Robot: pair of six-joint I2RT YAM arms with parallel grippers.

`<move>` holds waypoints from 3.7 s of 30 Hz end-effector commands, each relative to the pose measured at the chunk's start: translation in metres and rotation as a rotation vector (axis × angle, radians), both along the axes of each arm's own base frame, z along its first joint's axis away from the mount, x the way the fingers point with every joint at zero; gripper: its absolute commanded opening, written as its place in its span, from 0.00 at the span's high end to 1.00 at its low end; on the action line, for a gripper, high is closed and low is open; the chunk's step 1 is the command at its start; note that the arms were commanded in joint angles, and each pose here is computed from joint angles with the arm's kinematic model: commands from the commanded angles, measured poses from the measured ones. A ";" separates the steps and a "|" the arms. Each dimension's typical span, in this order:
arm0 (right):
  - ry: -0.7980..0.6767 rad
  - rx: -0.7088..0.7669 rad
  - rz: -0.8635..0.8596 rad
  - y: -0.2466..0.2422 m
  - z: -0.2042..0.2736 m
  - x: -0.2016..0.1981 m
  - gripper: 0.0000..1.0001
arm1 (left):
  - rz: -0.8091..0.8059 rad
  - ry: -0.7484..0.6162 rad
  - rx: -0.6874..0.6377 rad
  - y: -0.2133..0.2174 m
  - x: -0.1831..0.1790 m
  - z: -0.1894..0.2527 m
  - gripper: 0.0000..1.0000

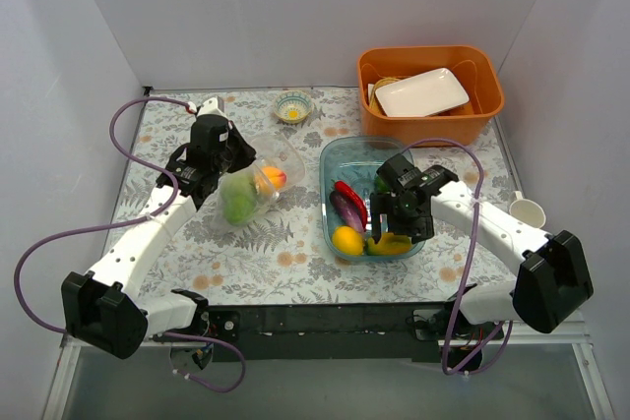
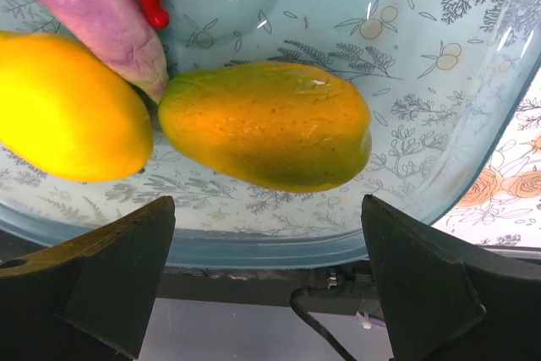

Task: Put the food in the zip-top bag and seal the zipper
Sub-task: Pick up the fake fruit from the bin.

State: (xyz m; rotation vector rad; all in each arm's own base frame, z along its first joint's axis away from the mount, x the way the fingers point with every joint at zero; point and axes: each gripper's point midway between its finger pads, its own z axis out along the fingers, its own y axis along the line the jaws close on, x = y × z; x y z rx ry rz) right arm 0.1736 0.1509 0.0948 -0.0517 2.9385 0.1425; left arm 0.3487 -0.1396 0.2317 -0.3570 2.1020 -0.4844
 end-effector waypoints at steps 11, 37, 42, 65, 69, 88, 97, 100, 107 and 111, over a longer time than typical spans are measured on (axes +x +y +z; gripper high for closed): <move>-0.010 -0.018 -0.076 0.005 -0.034 0.015 0.02 | -0.017 -0.018 0.010 0.000 -0.001 0.005 1.00; -0.227 0.021 -0.128 0.017 -0.002 0.100 0.02 | -0.015 0.004 0.024 0.004 -0.006 -0.004 1.00; -0.329 0.034 -0.019 0.020 0.015 0.114 0.02 | -0.017 -0.005 0.021 0.003 -0.005 -0.001 1.00; -0.325 0.010 0.291 0.018 -0.022 0.131 0.02 | -0.025 0.001 0.012 0.003 -0.011 -0.002 1.00; -0.287 0.030 0.293 0.018 -0.033 0.120 0.03 | -0.024 0.003 0.010 0.003 -0.011 -0.002 1.00; -0.257 0.028 0.280 0.012 -0.027 0.107 0.05 | -0.033 0.007 0.002 -0.001 -0.009 -0.002 1.00; -0.219 -0.014 0.337 0.003 -0.025 0.097 0.02 | -0.041 0.013 0.000 -0.003 -0.007 -0.004 1.00; -0.221 -0.011 0.342 0.002 -0.021 0.095 0.02 | -0.038 0.011 0.000 -0.002 -0.007 -0.003 1.00; -0.197 -0.037 0.335 -0.004 -0.027 0.091 0.12 | -0.029 0.010 -0.002 -0.001 -0.008 -0.003 1.00; -0.190 -0.028 0.328 -0.003 -0.027 0.090 0.25 | -0.031 0.016 -0.001 -0.001 -0.008 -0.005 1.00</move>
